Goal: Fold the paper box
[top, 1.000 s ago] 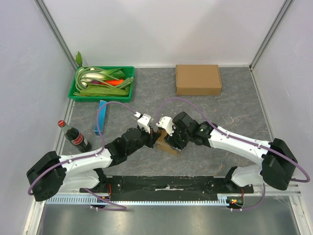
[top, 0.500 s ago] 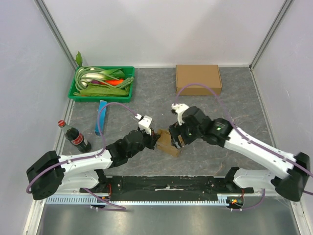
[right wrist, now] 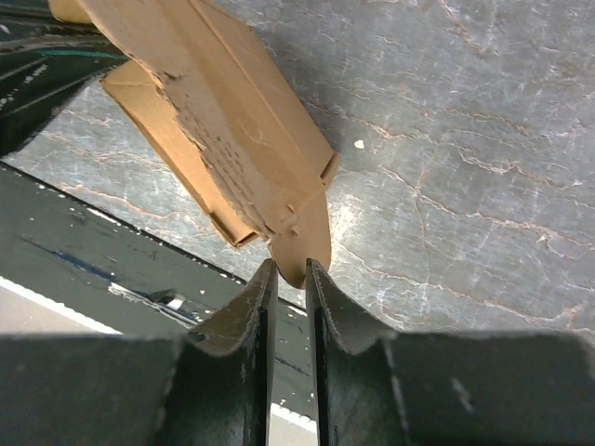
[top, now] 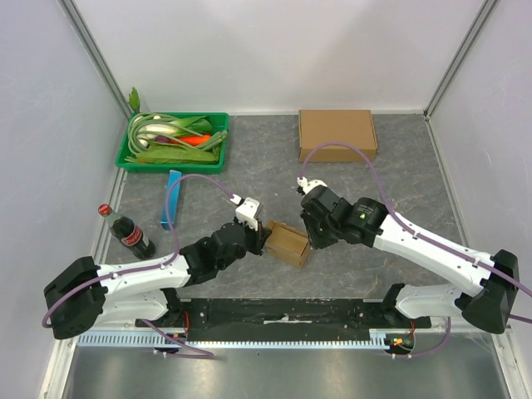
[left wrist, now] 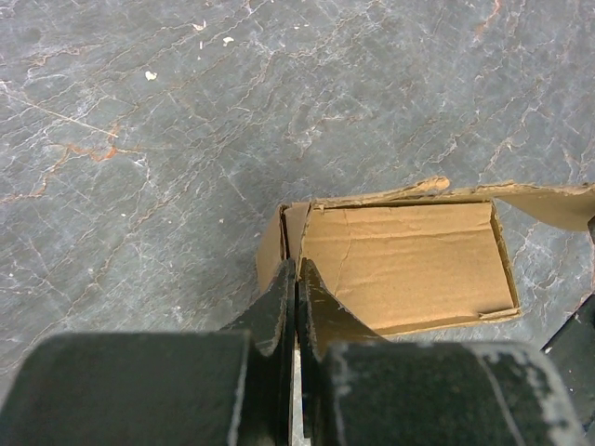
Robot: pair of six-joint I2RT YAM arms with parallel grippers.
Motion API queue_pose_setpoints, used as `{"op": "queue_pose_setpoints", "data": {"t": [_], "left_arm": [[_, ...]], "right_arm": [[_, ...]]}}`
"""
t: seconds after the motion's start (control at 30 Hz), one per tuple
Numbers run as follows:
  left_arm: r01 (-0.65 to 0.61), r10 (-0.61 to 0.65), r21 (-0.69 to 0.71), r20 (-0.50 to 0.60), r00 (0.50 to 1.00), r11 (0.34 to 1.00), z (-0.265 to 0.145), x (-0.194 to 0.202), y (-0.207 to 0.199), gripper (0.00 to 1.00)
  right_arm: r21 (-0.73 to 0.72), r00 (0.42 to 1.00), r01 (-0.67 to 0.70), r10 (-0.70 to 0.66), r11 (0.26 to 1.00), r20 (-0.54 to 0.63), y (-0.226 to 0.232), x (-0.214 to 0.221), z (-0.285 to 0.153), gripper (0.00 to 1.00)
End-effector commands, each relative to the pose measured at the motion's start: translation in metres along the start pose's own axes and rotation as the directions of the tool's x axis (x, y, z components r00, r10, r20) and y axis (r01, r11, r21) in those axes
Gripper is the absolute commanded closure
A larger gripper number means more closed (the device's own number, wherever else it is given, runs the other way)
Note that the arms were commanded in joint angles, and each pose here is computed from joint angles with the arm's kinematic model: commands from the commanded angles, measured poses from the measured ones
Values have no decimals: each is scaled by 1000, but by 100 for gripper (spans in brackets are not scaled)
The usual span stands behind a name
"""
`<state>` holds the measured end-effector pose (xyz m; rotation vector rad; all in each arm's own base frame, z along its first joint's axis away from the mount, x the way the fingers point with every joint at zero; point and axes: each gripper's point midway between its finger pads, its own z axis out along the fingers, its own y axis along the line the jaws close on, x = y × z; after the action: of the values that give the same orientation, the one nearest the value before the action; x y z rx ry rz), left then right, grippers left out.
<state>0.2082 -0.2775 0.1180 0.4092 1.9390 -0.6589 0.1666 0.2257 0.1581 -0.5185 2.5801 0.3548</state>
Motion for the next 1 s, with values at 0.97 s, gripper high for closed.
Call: {"op": "queue_pose_setpoints", "data": {"t": [0.97], "left_arm": [[-9, 6, -28, -89, 996, 1000, -9, 27, -4, 98]], "right_arm": [[-111, 854, -500, 510, 859, 97, 11, -6, 14, 100]]}}
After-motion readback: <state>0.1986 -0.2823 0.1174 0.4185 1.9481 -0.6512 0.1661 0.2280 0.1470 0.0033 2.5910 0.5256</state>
